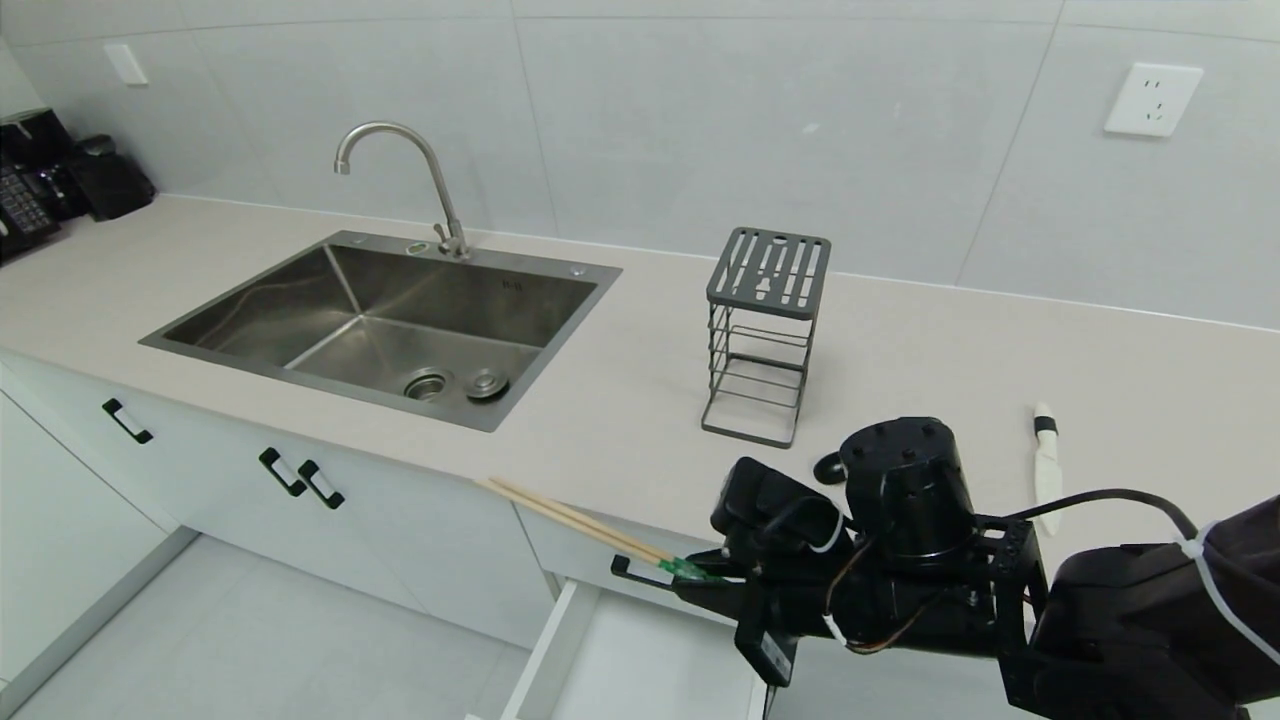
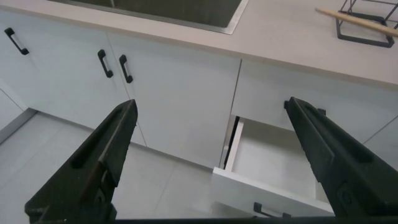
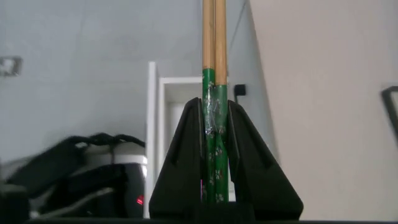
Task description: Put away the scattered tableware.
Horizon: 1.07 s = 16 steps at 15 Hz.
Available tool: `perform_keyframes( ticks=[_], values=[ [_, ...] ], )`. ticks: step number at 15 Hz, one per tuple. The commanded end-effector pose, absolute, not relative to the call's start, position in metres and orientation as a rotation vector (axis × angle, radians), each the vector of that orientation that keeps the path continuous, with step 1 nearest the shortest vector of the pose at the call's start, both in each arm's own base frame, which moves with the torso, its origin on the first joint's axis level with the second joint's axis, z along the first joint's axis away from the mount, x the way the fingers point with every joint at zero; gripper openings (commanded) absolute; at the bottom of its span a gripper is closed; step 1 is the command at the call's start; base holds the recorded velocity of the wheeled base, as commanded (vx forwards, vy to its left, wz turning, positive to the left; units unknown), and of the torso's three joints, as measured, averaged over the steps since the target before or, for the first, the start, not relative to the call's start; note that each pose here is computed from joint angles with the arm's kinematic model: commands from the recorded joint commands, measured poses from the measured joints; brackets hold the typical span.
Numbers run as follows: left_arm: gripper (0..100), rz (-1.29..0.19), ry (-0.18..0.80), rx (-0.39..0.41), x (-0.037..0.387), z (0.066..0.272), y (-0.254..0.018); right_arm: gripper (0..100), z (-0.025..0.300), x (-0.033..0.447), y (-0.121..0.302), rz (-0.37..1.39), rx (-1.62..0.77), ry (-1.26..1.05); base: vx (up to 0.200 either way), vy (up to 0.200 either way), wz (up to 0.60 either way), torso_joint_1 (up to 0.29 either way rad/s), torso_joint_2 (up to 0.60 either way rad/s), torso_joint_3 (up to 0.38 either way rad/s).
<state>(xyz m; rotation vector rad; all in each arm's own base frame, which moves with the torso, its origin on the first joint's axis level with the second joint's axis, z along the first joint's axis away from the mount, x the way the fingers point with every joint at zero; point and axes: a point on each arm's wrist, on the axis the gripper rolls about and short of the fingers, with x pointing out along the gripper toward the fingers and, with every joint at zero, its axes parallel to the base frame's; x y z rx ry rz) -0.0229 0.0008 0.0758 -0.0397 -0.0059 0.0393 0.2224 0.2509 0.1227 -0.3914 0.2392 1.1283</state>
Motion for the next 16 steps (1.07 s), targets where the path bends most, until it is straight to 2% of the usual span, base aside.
perform_keyframes(
  ticks=[1,16],
  values=[
    [100,0.04,-0.005,-0.04,-0.023,0.076,0.001,0,0.127,0.217,0.259,1.141,-0.365,0.231,0.0,0.0,0.0,-0.198,0.39,0.198],
    [100,0.04,-0.005,-0.04,-0.023,0.076,0.001,0,0.133,0.196,0.273,1.166,-0.359,0.208,0.0,0.0,0.0,-0.262,0.52,0.252]
  ],
)
